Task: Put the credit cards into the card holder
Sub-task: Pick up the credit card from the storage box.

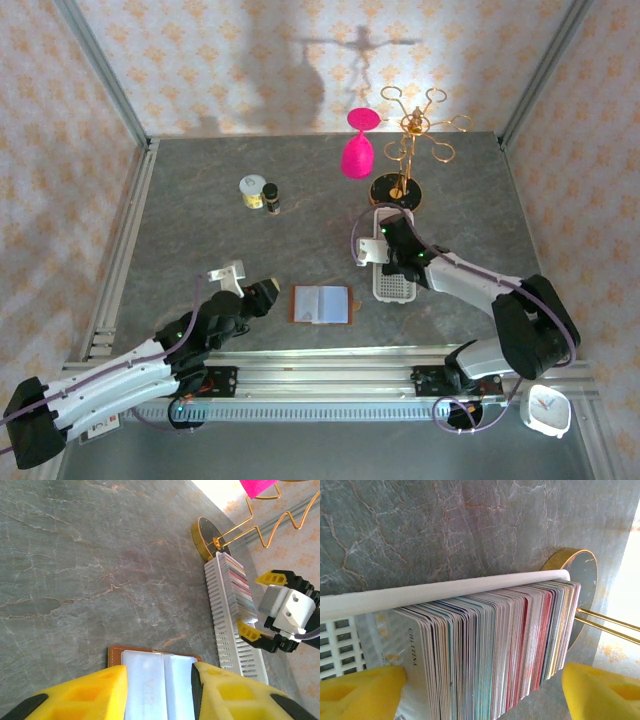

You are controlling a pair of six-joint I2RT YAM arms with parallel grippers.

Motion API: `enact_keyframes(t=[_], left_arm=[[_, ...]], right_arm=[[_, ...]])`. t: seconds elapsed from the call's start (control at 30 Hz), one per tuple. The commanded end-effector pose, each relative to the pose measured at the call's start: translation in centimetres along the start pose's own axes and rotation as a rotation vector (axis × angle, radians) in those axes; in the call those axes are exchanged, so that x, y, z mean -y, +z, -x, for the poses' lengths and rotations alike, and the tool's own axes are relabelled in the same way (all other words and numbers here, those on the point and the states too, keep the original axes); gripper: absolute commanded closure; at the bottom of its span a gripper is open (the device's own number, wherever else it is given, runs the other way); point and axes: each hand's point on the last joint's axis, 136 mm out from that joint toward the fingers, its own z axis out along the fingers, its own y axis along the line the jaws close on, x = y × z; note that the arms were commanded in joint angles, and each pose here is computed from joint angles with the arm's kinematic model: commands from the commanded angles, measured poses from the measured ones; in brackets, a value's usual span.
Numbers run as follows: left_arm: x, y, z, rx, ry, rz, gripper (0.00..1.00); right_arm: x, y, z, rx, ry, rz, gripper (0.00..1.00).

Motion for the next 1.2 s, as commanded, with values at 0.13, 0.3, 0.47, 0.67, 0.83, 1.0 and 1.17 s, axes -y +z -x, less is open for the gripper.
enact_keyframes(t=[0.13,0.3,0.47,0.67,0.83,1.0,1.17], left_arm=[[0.2,-0.3,-0.1,-0.009,-0.01,-0.006,0.61],[0.0,-0.2,-0.2,-0.012,-0.013,-0.001,0.61],[-0.1,-0.2,-0.2,-0.011,-0.013,0.002,0.62],[-0.1,-0.3,-0.2,-0.011,-0.013,0.002,0.62],[0.0,-0.4,-0.1,-0.003,-0.026,-0.012,0.62],[0.0,-0.4,-0.1,-0.005,-0.03,-0.009,0.62],[0.1,-0.4,-0.1,-0.006,-0.036,-0.013,0.62]], right_arm=[[-0.2,0.5,0.2,-0.001,0.017,0.052,0.03],[-0.3,0.6,0.1,-0.003,0.012,0.047,0.03],[0.5,0.8,-0.2,-0.031,0.015,0.015,0.07],[0.8,0.0,-0.4,-0.032,0.017,0.003,0.12],[0.6,-0.5,-0.6,-0.034,0.016,0.009,0.16],[0.6,-0.7,-0.6,-0.033,0.017,0.013,0.23],[0.5,-0.8,-0.5,-0.025,0.017,0.025,0.31]])
